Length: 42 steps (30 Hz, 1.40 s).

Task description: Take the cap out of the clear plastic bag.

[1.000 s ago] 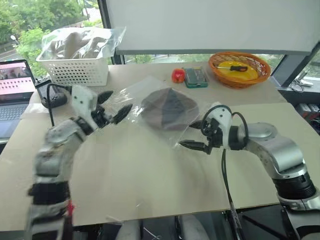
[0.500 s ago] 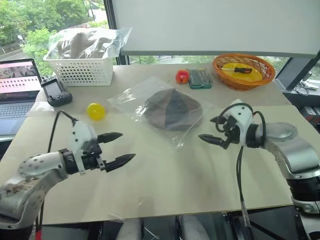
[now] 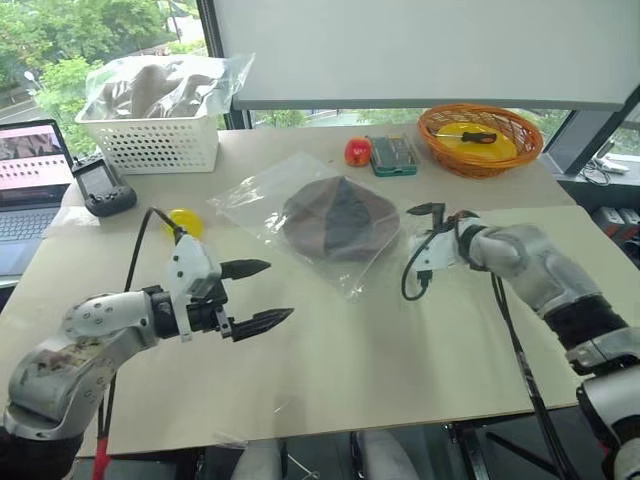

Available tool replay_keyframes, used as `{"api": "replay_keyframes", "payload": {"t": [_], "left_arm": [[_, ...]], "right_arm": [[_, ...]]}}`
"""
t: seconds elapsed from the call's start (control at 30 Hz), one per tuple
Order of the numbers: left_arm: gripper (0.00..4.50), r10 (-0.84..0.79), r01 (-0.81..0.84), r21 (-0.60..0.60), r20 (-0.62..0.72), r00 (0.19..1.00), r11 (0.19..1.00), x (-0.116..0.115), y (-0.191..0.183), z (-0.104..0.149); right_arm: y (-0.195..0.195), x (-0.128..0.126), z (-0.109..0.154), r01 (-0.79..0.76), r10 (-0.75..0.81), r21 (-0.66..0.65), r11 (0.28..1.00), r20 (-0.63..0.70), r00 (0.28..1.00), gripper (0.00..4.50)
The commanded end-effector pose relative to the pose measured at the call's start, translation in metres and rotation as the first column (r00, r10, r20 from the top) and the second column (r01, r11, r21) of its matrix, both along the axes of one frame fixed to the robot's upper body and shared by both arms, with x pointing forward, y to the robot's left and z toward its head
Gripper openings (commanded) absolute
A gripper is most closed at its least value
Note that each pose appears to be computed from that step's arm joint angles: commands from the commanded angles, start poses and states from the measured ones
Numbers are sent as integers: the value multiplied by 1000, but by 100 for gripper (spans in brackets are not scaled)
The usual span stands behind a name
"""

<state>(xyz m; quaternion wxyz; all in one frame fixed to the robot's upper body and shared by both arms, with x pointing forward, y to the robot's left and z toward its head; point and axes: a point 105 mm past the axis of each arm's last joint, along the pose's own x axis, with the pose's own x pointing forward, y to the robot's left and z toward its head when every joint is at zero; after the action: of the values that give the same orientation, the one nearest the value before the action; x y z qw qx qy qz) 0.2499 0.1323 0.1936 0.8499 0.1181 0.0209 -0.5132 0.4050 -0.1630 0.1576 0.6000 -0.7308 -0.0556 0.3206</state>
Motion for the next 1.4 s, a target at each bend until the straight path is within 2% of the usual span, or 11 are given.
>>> {"api": "replay_keyframes", "payload": {"t": [0.03, 0.33, 0.53, 0.77, 0.8, 0.83, 1.03, 1.23, 1.4], "left_arm": [[449, -27, 27, -4, 40, 999, 1000, -3, -7, 8], [449, -25, 26, -21, 45, 999, 999, -2, -14, 9], [449, -19, 20, -20, 45, 999, 1000, 0, -14, 9], [449, -11, 12, -22, 41, 999, 1000, 1, -15, 8], [450, -10, 11, -23, 41, 999, 1000, 1, -15, 9], [450, -9, 10, -23, 41, 999, 1000, 1, -15, 9], [450, -1, 2, -21, 42, 999, 1000, 3, -15, 9], [450, 1, 0, -18, 46, 999, 1000, 4, -15, 9], [450, 7, -6, -18, 50, 999, 1000, 6, -15, 9]], "right_arm": [[-3, 6, 1, -29, 31, -38, 999, 39, 999, 450], [14, 30, -14, -51, 60, -90, 995, 99, 993, 450], [43, 34, -10, -125, 127, -27, 992, 131, 983, 450], [54, 32, -23, -154, 155, -17, 988, 80, 985, 450], [54, 31, -24, -156, 157, -22, 988, 75, 985, 399], [53, 30, -27, -158, 160, -24, 987, 66, 985, 388], [52, 28, -32, -158, 159, -6, 987, 39, 987, 180], [54, 28, -29, -135, 135, 65, 989, 13, 991, 180], [61, 32, -2, -42, 45, 265, 963, -6, 999, 180]]}}
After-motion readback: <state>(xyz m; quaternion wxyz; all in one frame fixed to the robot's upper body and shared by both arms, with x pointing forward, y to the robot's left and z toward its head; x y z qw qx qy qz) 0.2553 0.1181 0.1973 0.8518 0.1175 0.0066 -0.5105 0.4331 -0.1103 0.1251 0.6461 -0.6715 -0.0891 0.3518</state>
